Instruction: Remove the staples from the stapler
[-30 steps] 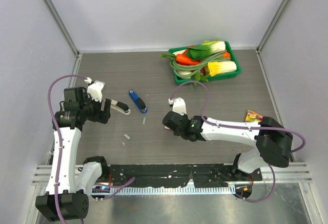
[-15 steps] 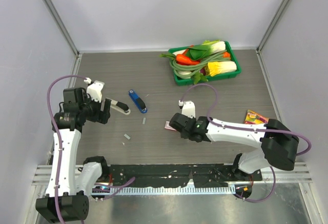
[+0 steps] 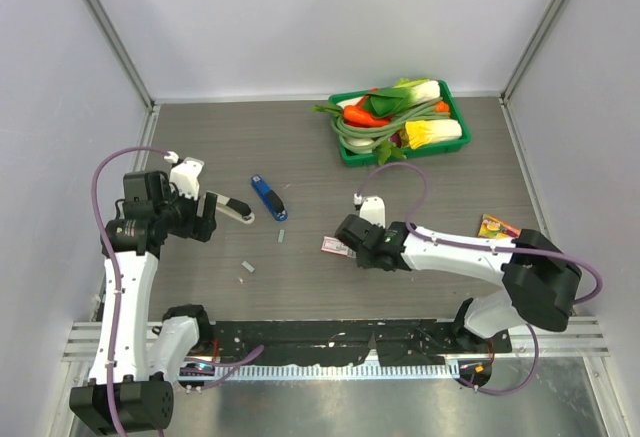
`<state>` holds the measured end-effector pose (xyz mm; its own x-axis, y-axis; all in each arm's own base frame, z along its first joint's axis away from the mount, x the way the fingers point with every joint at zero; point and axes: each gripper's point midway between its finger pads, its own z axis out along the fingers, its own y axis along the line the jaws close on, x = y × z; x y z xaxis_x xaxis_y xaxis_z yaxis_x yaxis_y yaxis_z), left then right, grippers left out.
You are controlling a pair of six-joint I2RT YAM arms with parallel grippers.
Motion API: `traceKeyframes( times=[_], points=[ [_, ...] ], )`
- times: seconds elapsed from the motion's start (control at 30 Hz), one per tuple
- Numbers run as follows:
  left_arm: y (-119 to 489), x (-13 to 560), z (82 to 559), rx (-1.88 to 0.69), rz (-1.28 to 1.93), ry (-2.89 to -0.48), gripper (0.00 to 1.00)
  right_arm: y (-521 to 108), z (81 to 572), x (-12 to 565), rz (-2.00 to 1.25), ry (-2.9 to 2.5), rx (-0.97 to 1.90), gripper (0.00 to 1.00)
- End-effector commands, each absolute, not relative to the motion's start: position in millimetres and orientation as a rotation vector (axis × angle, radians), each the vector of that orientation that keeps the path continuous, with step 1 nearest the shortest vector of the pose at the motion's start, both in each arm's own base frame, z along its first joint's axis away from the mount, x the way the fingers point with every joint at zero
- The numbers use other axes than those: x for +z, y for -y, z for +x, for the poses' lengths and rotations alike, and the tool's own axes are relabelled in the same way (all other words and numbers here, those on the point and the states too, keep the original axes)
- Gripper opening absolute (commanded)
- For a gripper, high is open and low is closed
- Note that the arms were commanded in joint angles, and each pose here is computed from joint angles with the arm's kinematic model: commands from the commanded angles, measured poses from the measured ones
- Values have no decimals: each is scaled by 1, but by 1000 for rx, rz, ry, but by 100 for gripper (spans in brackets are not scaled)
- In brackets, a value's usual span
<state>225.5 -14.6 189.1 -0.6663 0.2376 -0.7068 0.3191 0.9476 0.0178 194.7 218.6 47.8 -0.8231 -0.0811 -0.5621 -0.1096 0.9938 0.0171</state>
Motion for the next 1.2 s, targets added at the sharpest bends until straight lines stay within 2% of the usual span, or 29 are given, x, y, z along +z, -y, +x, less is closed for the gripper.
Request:
traceKeyframes(
  times=[0.0, 1.17],
  points=[
    [16, 205, 230, -139, 392, -2267, 80, -231, 201, 50, -138, -2544, 106, 1],
    [16, 201, 226, -133, 397, -2260, 80, -238, 228, 46, -136, -2563, 121, 1]
  ],
)
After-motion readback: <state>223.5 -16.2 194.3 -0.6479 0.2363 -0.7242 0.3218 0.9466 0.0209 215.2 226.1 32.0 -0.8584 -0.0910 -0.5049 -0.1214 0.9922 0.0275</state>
